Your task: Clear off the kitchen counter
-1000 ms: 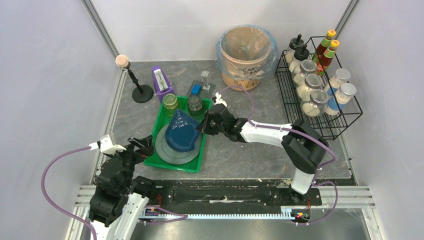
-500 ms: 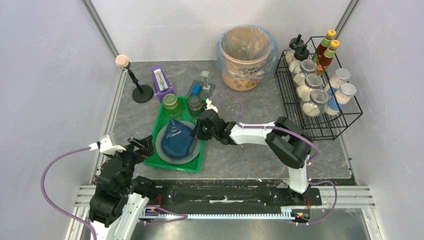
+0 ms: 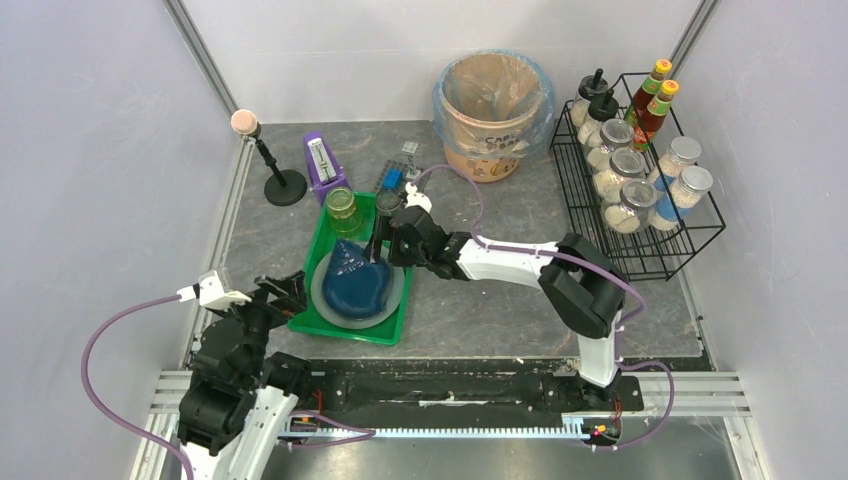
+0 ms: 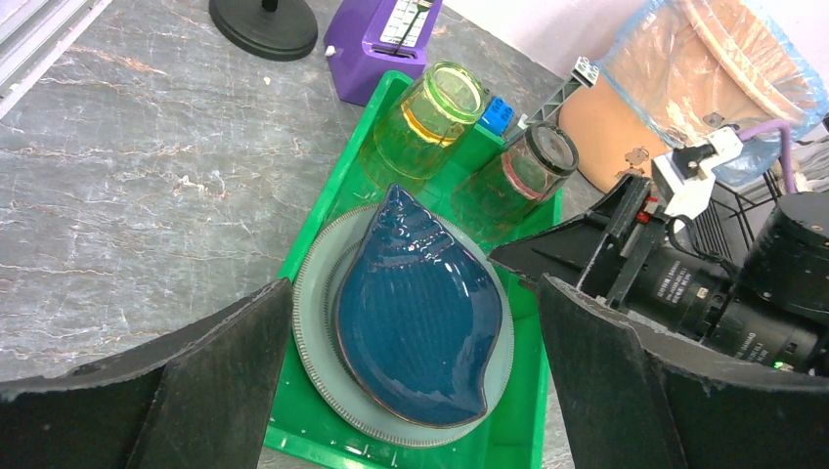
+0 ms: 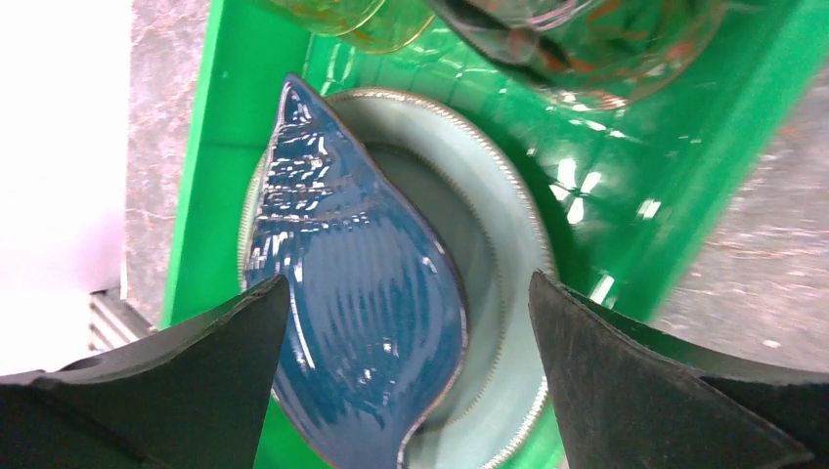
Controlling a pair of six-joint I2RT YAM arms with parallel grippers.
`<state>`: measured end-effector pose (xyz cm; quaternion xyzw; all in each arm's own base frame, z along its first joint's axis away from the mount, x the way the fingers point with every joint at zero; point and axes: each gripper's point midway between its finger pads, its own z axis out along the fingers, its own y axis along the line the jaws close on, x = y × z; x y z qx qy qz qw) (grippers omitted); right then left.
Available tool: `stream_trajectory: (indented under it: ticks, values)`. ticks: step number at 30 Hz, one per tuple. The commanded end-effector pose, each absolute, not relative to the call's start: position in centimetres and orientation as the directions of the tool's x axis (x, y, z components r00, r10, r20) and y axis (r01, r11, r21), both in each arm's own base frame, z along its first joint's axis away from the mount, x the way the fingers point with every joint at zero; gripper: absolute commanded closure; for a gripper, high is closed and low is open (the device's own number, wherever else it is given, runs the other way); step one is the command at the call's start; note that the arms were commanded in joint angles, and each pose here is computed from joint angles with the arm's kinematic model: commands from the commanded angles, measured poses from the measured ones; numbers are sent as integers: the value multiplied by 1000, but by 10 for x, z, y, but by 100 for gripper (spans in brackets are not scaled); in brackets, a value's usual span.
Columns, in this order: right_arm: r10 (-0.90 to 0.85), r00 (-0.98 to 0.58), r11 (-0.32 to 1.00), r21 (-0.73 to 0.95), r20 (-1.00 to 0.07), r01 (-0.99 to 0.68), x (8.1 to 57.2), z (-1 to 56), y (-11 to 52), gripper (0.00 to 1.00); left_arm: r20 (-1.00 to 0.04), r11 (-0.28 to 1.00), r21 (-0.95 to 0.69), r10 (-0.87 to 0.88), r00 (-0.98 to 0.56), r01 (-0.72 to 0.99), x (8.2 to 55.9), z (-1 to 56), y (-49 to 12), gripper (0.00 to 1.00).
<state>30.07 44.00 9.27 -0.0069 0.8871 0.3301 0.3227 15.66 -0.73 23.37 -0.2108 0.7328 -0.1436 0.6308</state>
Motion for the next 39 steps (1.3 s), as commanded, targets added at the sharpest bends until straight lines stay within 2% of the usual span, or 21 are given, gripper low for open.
stream_trajectory:
  ticks: [1, 7, 13, 18, 29, 39]
  values:
    - [171, -692, 869, 439, -701, -229, 317, 128, 402, 3, -864, 862, -491, -500, -55, -128, 154, 243, -1, 1]
    - [155, -539, 934, 301, -828, -193, 327, 182, 347, 2, -861, 856, -496, -507, -44, -147, 153, 242, 3, 1]
    - [76, -336, 996, 85, -939, -13, 332, 233, 257, 2, -859, 853, -499, -510, -39, -156, 153, 242, 4, 1]
    - [-17, -210, 987, -50, -978, 151, 319, 273, 185, 2, -859, 853, -499, -510, -42, -154, 153, 242, 4, 1]
    - [22, -65, 899, -9, -998, 439, 290, 327, 37, 2, -854, 846, -510, -520, -27, -156, 152, 250, 5, 1]
    - [-39, 7, 823, -28, -999, 567, 248, 359, -32, 2, -873, 864, -478, -487, -21, -158, 153, 291, 8, 1]
